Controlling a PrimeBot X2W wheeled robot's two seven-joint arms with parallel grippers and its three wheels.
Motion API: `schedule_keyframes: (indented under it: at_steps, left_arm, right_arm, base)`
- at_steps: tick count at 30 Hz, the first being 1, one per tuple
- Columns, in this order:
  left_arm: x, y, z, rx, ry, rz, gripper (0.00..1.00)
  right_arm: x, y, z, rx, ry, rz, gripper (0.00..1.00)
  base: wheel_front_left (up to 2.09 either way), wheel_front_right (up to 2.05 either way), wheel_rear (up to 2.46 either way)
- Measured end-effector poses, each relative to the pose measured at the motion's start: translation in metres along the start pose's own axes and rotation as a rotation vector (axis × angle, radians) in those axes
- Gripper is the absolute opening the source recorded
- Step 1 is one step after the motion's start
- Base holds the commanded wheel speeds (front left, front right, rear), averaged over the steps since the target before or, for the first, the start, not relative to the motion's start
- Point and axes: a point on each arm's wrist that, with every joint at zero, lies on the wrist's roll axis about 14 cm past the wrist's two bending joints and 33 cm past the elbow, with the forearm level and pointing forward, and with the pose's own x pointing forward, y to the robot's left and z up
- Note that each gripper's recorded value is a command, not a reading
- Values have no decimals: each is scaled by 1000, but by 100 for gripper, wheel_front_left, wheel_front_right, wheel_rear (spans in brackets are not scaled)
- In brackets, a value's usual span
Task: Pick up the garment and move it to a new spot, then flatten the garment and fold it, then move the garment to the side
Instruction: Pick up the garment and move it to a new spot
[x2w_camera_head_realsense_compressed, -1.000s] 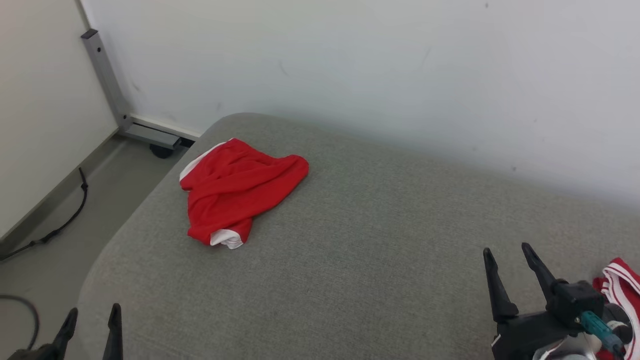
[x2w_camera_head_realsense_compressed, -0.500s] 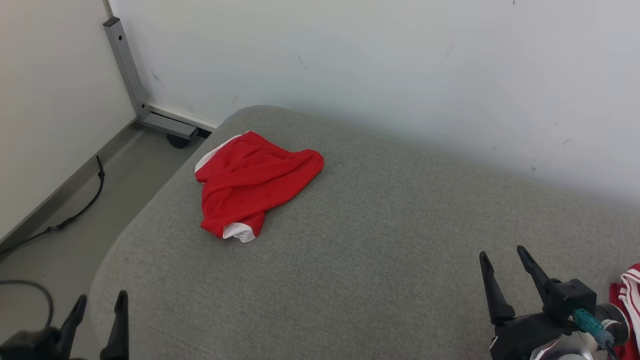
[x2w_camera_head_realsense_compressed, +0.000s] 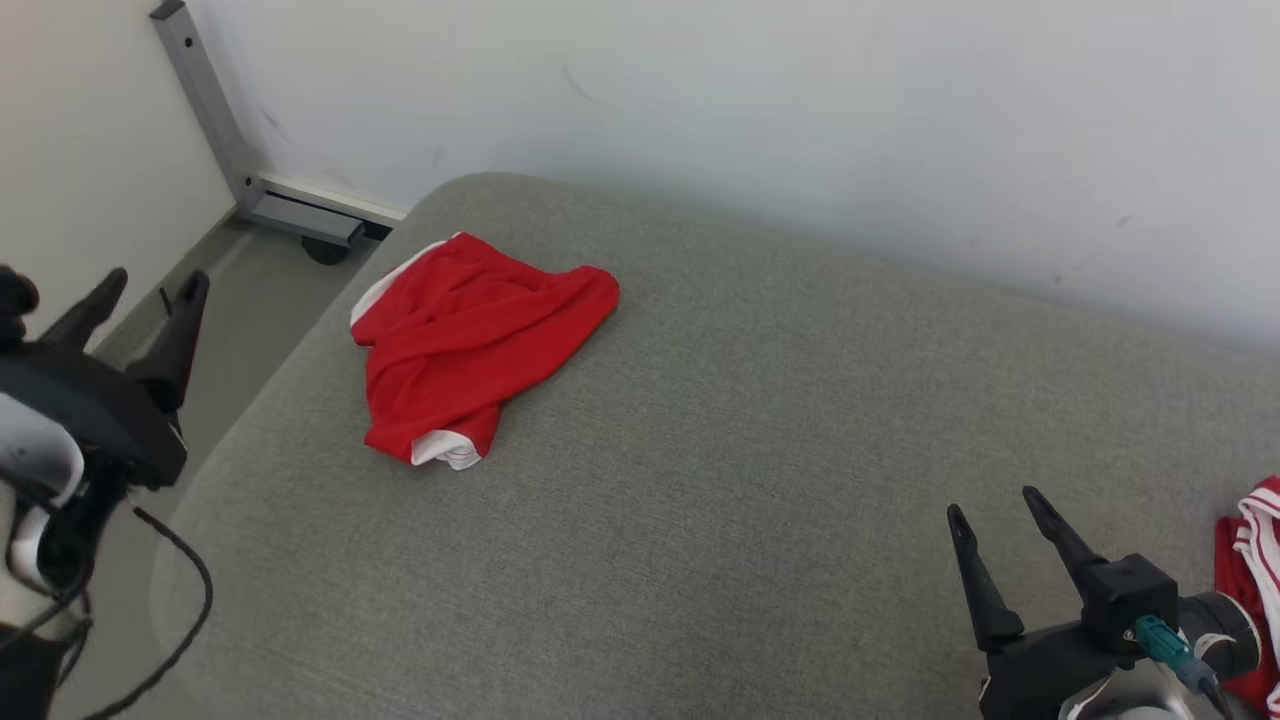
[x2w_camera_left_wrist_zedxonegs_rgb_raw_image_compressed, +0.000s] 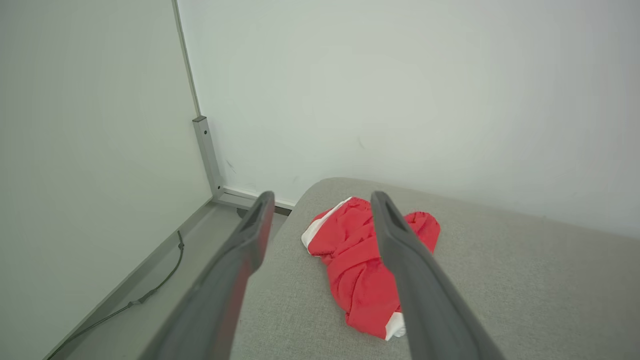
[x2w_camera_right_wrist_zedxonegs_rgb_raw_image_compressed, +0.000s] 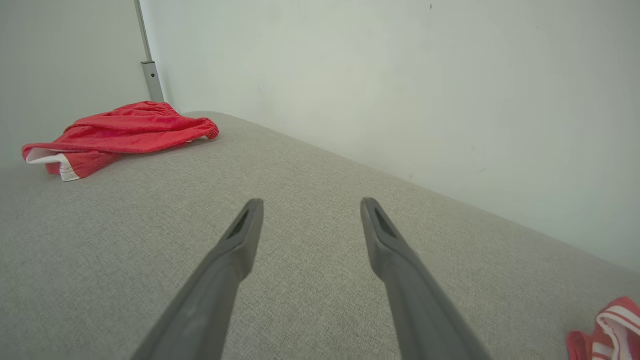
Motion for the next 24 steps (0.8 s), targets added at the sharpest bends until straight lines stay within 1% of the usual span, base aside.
schedule_keyframes:
  at_steps: [3, 4, 7, 11, 16, 18, 20, 22, 24]
  left_arm:
    - [21, -5, -7, 51, 96, -16, 100]
    - [21, -5, -7, 51, 96, -16, 100]
    - [36, -18, -30, 94, 230, -63, 100]
    - [55, -29, -52, 100, 351, -97, 100]
    - [68, -17, -87, 166, 531, -66, 100]
    - [71, -17, -103, 159, 600, -62, 100]
    - [75, -25, -117, 153, 659, -77, 100]
    - [80, -36, -127, 121, 702, -96, 100]
    - [79, -39, -142, 109, 770, -96, 100]
  right_arm:
    - [3, -12, 0, -27, 4, -14, 100]
    - [3, -12, 0, -27, 4, -14, 100]
    - [8, -23, 7, -57, -10, -29, 100]
    - [8, -41, 5, -77, 4, -58, 100]
    - [9, -61, 8, -92, 3, -104, 100]
    - [6, -70, 3, -93, 19, -125, 100]
    - [3, -79, 0, -95, 33, -147, 100]
    - [1, -86, -3, -93, 44, -164, 100]
    - [-1, -91, -7, -92, 57, -176, 100]
  base:
    - [0, 0, 0]
    - [0, 0, 0]
    - [0, 0, 0]
    - [0, 0, 0]
    - [0, 0, 0]
    - [0, 0, 0]
    - [0, 0, 0]
    - [0, 0, 0]
    - [0, 0, 0]
